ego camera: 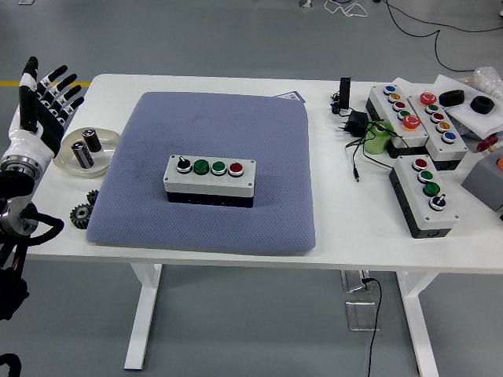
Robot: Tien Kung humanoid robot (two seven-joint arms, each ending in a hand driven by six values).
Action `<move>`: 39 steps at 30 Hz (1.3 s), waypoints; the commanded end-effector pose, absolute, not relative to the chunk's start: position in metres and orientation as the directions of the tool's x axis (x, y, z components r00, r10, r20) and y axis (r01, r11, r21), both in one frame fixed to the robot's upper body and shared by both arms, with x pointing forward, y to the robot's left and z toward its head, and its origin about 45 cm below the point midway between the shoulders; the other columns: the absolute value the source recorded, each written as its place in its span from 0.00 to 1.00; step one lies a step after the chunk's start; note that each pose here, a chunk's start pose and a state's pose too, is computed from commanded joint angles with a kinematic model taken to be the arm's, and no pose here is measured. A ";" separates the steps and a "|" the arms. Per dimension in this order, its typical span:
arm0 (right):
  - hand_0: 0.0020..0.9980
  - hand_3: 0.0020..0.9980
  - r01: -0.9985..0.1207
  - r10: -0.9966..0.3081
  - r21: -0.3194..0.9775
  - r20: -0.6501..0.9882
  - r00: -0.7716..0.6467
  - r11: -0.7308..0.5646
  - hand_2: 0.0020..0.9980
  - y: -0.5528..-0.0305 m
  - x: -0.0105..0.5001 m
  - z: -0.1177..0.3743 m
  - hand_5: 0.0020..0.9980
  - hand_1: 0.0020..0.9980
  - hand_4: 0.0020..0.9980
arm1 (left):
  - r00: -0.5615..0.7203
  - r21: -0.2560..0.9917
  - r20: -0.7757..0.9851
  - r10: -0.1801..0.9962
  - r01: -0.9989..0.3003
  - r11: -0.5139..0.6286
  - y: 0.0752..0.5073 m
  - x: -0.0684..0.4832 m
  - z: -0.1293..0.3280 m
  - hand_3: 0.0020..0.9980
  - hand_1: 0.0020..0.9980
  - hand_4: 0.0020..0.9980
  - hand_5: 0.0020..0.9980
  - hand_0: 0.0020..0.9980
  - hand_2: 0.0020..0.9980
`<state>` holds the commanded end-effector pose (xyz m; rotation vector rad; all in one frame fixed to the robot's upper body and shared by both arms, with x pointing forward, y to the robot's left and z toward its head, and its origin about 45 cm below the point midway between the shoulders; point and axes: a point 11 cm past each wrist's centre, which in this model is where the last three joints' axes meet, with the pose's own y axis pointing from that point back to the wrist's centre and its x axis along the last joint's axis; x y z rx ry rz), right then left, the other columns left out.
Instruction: Pick up the button,place it on the desk,press the button,press the button
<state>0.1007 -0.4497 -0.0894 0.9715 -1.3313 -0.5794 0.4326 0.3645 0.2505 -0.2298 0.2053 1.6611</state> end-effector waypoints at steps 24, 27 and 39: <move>0.64 0.63 -0.178 -0.826 0.843 0.535 0.176 0.508 0.56 -0.449 0.107 -0.088 0.25 0.53 0.23 | -0.045 -0.018 -0.255 0.966 -0.999 -0.051 0.371 0.425 0.256 0.78 0.81 0.65 1.00 0.81 0.80; 0.64 0.63 -0.178 -0.826 0.842 0.536 0.175 0.509 0.59 -0.449 0.107 -0.088 0.25 0.55 0.23 | -0.031 -0.017 -0.247 0.968 -0.999 -0.037 0.370 0.423 0.255 0.78 0.81 0.66 1.00 0.81 0.80; 0.64 0.63 -0.177 -0.826 0.843 0.536 0.174 0.509 0.60 -0.448 0.106 -0.089 0.25 0.54 0.23 | -0.015 -0.012 -0.233 0.972 -1.000 -0.018 0.365 0.420 0.253 0.79 0.81 0.66 1.00 0.81 0.81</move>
